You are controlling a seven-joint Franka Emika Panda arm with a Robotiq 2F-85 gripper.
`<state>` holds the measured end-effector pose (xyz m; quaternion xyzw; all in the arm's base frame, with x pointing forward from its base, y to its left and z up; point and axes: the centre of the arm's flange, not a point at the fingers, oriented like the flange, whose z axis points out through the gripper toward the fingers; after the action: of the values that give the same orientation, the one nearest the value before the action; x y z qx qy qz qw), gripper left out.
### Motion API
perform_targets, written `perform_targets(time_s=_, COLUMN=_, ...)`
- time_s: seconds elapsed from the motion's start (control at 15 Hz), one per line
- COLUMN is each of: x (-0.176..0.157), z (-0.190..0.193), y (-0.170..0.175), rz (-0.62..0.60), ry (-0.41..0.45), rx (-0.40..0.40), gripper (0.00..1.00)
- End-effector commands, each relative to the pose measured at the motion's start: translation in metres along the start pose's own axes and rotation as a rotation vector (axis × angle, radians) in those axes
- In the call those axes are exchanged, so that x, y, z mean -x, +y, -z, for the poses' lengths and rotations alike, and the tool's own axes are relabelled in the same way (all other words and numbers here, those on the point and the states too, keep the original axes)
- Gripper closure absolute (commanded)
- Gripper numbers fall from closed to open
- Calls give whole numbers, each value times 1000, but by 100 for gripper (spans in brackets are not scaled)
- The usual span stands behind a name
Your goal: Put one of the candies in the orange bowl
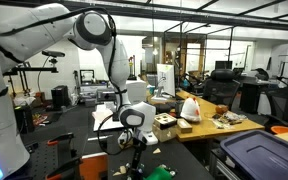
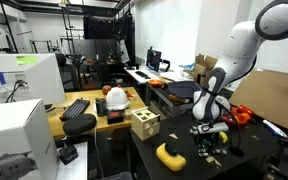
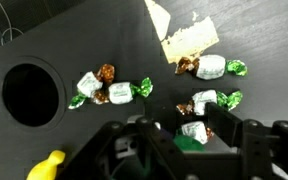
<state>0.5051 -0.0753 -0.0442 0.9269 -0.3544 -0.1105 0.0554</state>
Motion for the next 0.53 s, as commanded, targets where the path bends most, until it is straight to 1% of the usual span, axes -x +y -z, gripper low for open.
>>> perform_targets(time_s=0.0, x=-3, z=8, y=10, rz=9, ry=105, rx=50, gripper=12)
perform_targets(time_s=0.07, x=-5, z=11, y=12, rz=19, ry=130, rx=61, gripper=5)
perform_targets(time_s=0.13, x=-7, z=15, y=13, rz=26, ry=153, rx=68, gripper=0)
perform_targets(time_s=0.33, x=-12, z=25, y=16, rz=28, ry=210, rx=74, gripper=0)
perform_targets(time_s=0.47, x=-15, z=30, y=17, rz=25, ry=228, rx=72, gripper=0)
